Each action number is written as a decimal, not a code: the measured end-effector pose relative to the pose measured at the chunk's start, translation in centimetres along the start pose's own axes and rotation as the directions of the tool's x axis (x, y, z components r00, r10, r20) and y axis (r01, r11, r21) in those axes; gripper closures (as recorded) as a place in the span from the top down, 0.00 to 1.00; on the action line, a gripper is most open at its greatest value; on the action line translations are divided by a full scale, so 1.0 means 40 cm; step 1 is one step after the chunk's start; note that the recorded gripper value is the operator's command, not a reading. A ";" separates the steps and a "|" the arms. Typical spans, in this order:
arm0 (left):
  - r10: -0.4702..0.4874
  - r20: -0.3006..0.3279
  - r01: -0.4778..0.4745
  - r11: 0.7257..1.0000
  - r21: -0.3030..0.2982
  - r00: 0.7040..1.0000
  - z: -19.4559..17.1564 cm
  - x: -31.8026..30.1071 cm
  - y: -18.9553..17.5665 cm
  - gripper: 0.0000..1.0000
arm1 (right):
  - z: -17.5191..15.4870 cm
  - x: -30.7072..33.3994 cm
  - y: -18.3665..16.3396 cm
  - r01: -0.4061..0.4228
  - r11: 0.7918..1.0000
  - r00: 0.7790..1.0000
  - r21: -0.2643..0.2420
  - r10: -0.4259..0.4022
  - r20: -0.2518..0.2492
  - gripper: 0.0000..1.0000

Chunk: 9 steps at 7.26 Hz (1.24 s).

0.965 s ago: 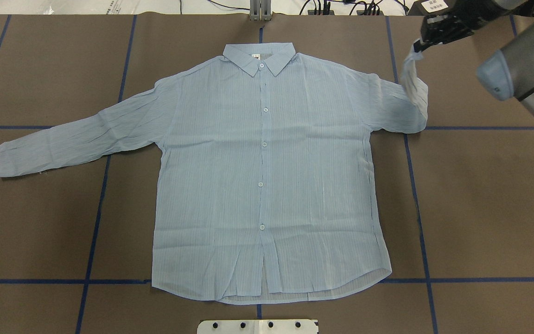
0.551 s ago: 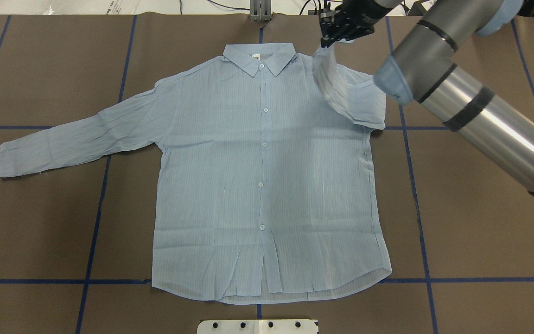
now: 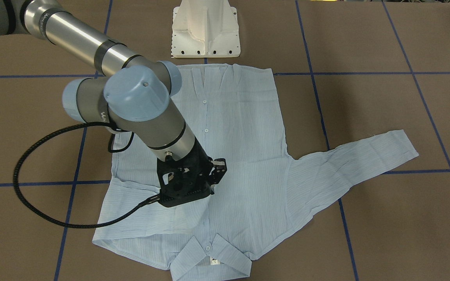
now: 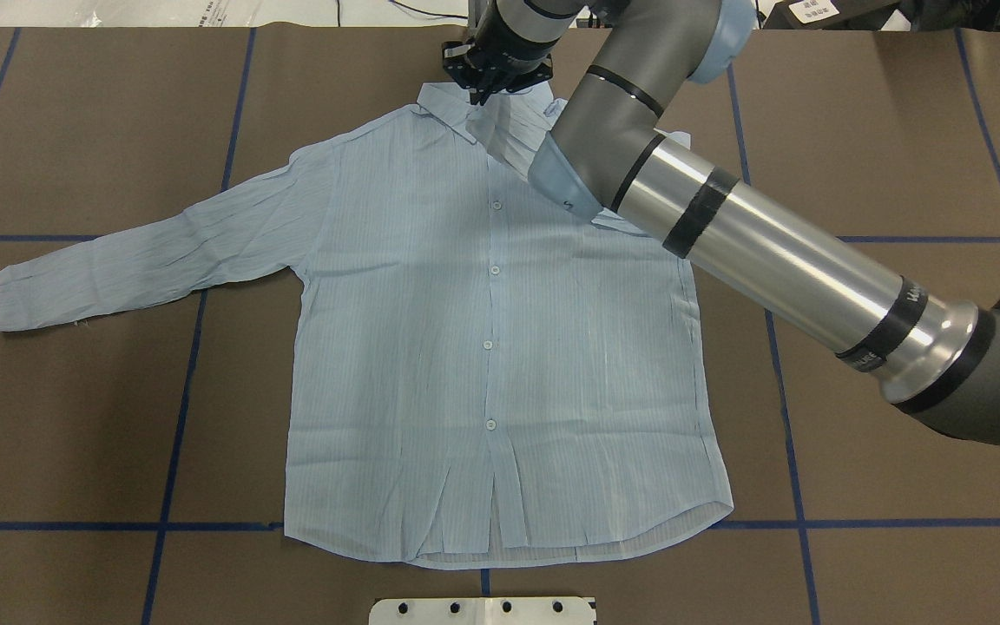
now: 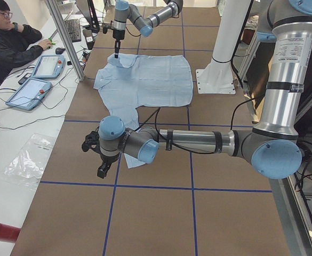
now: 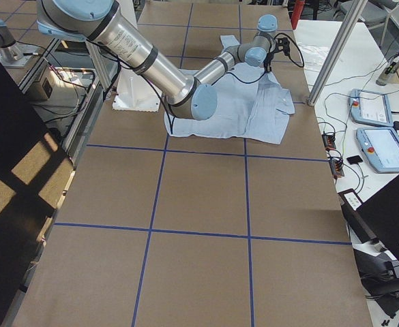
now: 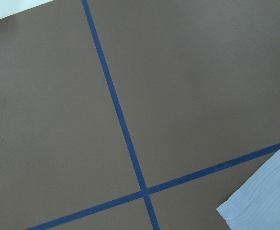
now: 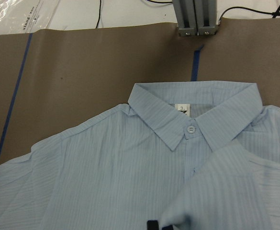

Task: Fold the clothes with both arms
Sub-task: 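Lift the sleeve and carry it across the shirt toward the collar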

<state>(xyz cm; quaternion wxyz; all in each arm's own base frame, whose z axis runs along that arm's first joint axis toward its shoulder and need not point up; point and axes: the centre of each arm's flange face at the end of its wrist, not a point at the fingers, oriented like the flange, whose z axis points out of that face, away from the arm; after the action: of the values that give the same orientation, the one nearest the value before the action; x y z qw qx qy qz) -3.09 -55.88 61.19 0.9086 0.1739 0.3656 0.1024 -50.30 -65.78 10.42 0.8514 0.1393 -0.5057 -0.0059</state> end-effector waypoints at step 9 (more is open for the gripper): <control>-0.016 0.000 0.016 1.000 0.003 1.000 0.000 0.000 -0.008 1.00 | 0.241 -0.307 0.220 0.134 0.984 0.991 0.115 -0.131 -0.037 1.00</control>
<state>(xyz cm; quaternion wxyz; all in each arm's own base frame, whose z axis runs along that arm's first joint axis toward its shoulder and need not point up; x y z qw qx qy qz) -3.07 -56.16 61.04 0.9091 0.1724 0.3673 0.0947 -65.77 -57.70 6.34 0.8468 0.2222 -0.4823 -0.0309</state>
